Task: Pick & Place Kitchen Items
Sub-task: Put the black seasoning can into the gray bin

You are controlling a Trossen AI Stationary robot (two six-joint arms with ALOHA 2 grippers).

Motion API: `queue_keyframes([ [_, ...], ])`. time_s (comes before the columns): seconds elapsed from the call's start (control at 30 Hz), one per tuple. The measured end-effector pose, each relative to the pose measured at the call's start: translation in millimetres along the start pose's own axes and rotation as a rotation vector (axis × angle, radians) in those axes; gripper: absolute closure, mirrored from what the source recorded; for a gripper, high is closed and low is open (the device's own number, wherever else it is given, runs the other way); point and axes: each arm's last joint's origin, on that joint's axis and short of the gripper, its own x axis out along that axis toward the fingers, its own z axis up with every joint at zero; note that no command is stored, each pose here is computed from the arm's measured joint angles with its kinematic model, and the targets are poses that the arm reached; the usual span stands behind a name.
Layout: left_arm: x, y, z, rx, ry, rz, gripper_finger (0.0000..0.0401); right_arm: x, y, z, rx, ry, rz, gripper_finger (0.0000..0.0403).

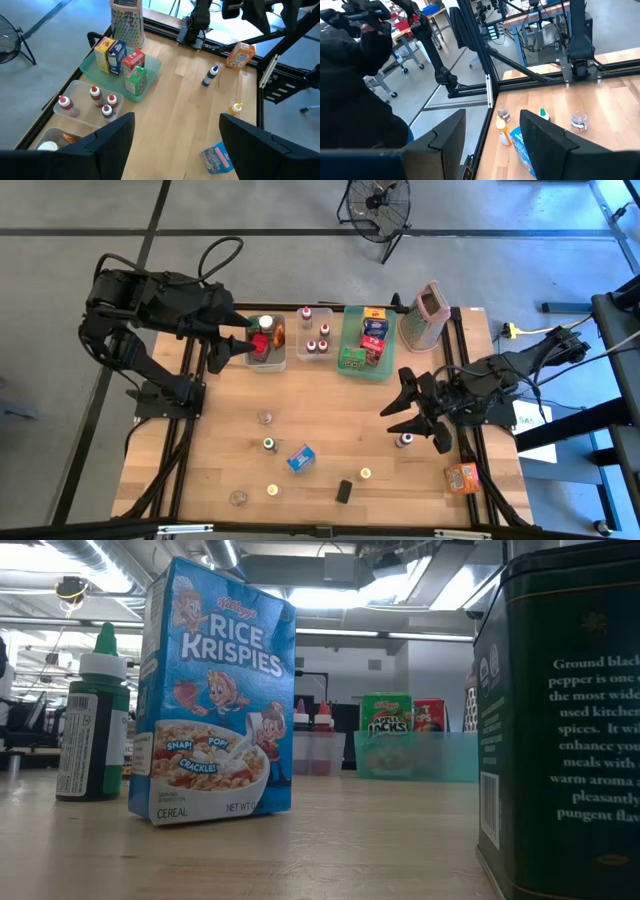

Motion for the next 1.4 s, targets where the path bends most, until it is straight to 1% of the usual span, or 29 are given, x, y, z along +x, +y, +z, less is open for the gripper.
queue_keyframes([
  [0.1,2.6,-0.6,1.4,0.007,-0.007,0.015,0.0115,1.5,-0.1,-0.9,-0.001,0.006,-0.002,0.0213],
  [0.2,5.9,-2.5,6.7,-0.001,-0.057,0.032,0.0115,1.6,-0.4,-1.6,-0.001,0.013,-0.005,0.0213],
  [0.3,10.8,-4.8,10.5,-0.005,-0.079,0.033,0.0115,1.6,-0.9,-2.0,-0.002,0.019,-0.009,0.0213],
  [0.57,17.6,-7.3,13.1,0.099,-0.075,0.040,0.0115,1.7,-2.5,-1.7,-0.001,0.019,-0.016,0.0212],
  [0.6,19.3,-7.7,13.6,0.096,-0.075,0.050,0.0115,1.7,-2.6,-2.1,-0.001,0.023,-0.018,0.0212],
  [0.67,22.5,-8.4,14.5,0.053,-0.074,0.060,0.0115,1.6,-3.0,-3.2,-0.002,0.034,-0.022,0.0212],
  [0.73,27.0,-9.9,15.2,-0.008,-0.064,0.054,0.0115,1.6,-3.1,-3.7,-0.003,0.041,-0.021,0.0212],
  [0.8,32.6,-12.2,15.9,-0.024,-0.045,0.038,0.0115,1.6,-3.3,-4.2,-0.003,0.046,-0.023,0.0212],
  [1.03,57.6,-34.3,13.5,0.138,0.037,-0.016,0.0115,1.6,-2.4,-3.9,-0.003,0.040,-0.017,0.0212],
  [1.1,59.1,-40.4,11.6,0.161,0.040,-0.020,0.0115,1.2,1.3,1.0,-0.004,0.022,0.016,0.0212],
  [1.17,57.9,-43.8,10.0,0.167,0.034,-0.014,0.0115,-0.2,10.6,14.2,-0.034,-0.007,0.063,0.0212],
  [1.23,55.4,-46.5,8.5,0.153,0.027,-0.011,0.0115,-3.0,23.0,29.3,-0.105,-0.022,0.100,0.0212],
  [1.33,48.6,-48.8,6.1,0.107,0.014,-0.020,0.0115,-7.5,41.6,50.3,-0.230,0.000,0.132,0.0212],
  [1.4,43.8,-50.3,4.0,0.076,0.011,-0.032,0.0115,-7.9,49.5,60.6,-0.280,0.060,0.111,0.0212],
])
